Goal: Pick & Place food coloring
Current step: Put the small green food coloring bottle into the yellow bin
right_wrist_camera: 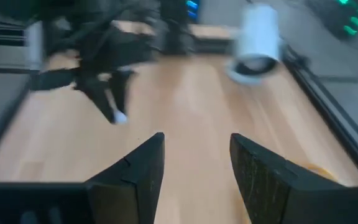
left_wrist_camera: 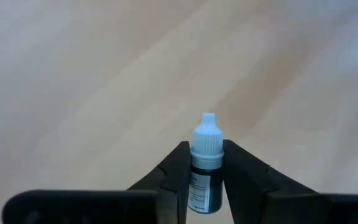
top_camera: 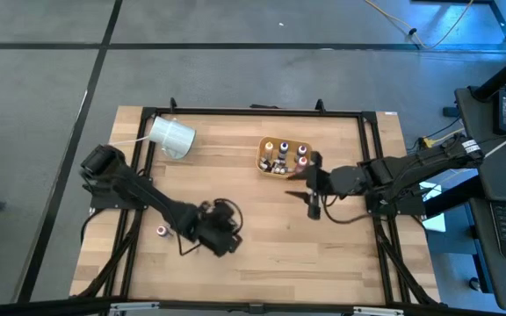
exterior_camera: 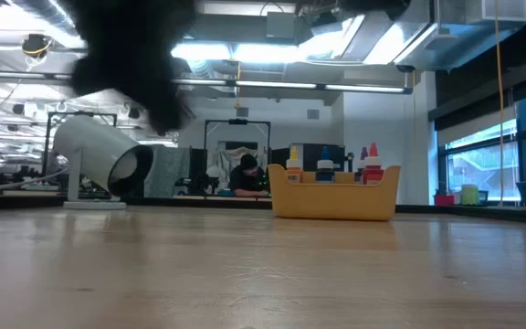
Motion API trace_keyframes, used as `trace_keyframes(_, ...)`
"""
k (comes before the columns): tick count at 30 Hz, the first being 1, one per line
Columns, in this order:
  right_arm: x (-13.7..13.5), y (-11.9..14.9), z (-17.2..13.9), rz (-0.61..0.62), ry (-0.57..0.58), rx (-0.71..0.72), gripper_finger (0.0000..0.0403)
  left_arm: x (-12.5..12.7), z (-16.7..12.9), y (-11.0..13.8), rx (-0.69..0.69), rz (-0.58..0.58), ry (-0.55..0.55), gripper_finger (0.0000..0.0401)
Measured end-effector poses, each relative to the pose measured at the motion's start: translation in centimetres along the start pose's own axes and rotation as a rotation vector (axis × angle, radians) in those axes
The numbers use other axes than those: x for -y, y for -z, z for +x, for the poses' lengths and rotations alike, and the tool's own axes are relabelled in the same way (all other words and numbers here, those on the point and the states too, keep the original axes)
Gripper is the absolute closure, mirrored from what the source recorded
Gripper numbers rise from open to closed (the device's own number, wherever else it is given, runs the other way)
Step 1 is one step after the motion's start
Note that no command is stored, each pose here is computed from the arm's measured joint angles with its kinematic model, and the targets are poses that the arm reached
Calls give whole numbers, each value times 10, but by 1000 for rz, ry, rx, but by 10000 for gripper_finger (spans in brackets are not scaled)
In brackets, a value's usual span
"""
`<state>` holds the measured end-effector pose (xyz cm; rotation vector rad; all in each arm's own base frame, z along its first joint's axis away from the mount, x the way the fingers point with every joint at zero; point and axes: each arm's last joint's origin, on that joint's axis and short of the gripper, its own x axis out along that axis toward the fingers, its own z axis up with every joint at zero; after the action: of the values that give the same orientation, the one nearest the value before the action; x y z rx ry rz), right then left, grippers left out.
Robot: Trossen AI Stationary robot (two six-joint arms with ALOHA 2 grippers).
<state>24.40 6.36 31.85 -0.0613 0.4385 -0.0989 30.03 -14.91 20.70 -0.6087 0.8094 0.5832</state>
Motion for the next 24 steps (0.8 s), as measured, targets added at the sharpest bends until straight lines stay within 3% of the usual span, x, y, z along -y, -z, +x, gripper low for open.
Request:
trace_keyframes(6,-8,-7,-2,-84,-161,71,219,26,-18,-46,137,212,410,320)
trace_keyframes(12,-19,-6,-6,-153,-367,80,219,29,-17,-81,109,234,708,324)
trace_keyframes(15,-23,-6,-7,-158,-421,81,219,23,-12,-92,59,207,745,323)
trace_keyframes(24,-34,0,11,-174,-435,50,219,16,-7,-109,36,207,826,318)
